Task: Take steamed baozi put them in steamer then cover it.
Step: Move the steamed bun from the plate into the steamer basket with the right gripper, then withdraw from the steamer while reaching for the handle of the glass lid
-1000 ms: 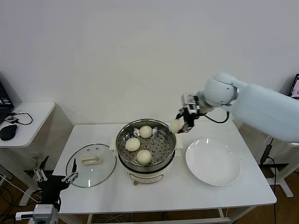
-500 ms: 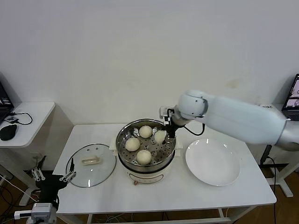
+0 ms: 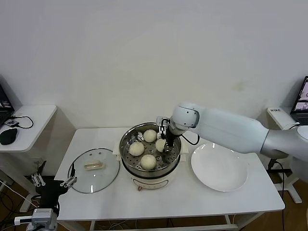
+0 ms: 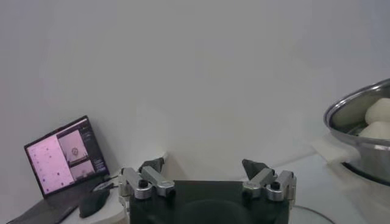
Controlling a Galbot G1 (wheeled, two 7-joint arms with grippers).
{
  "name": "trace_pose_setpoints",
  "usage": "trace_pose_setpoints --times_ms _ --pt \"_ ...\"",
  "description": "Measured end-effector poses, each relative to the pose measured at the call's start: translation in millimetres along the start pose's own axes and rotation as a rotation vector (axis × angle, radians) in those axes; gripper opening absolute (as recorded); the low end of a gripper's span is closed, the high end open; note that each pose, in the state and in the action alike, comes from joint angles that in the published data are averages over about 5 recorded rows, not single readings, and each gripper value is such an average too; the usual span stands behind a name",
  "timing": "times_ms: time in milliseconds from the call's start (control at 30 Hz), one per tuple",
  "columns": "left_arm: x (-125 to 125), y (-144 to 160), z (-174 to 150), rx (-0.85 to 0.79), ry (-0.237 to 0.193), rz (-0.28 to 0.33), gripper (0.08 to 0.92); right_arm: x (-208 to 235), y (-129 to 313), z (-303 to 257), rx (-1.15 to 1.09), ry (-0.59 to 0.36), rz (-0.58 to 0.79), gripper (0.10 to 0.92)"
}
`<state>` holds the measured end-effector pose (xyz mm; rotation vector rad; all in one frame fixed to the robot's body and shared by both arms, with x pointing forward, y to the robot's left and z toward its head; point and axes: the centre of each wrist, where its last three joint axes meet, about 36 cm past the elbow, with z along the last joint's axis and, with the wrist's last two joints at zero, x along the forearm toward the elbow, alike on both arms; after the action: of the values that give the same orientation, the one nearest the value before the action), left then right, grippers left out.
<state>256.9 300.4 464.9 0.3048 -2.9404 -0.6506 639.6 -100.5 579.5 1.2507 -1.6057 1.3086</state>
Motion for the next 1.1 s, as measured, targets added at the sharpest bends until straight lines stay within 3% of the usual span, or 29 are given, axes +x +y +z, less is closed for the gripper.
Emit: trace_pose_setpoints --times_ms 267,700,1100 --pt "1.0 1.5 0.9 -0.003 0.004 -0.003 0.823 9.0 -2.7 3.3 -0.020 -0.018 0.007 0.813" --pt "-0.3 -1.4 -1.7 0.006 -0.007 0.005 0.823 56.4 7.2 28.9 -0.077 -0.139 0.085 0.823" --pt "-0.8 -2.5 2.4 0.017 -0.006 0.002 0.823 54.1 58.6 76.6 -0.199 -0.434 0.337 0.823"
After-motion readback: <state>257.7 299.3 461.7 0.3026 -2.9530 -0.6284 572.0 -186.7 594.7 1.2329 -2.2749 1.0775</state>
